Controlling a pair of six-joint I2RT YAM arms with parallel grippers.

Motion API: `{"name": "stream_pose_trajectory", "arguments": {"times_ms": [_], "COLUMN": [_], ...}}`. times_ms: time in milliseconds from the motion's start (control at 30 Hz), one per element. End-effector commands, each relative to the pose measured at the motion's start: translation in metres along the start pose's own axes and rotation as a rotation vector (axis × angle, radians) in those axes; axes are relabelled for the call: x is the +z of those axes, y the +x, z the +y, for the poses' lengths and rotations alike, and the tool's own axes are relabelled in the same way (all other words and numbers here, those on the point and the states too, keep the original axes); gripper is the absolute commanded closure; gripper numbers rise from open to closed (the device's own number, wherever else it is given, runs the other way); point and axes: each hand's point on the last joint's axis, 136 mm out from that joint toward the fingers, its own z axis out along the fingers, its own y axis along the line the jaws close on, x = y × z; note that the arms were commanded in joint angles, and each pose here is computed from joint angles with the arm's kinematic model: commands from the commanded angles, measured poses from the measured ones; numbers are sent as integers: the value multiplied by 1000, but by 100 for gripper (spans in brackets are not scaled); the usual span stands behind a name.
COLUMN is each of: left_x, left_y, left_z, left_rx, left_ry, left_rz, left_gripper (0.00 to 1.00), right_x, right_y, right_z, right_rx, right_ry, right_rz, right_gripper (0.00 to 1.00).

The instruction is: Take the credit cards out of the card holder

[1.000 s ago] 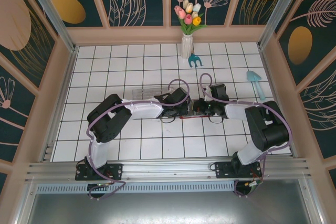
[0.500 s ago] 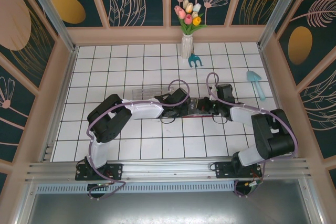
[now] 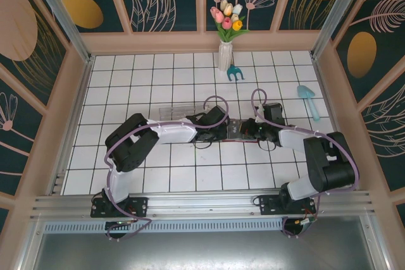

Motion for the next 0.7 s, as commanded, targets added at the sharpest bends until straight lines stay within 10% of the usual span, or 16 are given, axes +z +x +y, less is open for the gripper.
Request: {"name": "stream_pose_trajectory", "arguments": {"times_ms": [0,667], "left_x": [-17,17], "left_y": [-11,10], "left_z": [-25,10], "left_rx": [36,21], "left_ry": [90,-49], "left_rz": [-32,48], "left_gripper": [100,100], "right_x": [5,3], "right_y": [9,2], "right_z": [-4,-8], "right_rx": [30,25], "right_ry": [-9,16], "right_rz": [38,18], "right_gripper": [100,100]}}
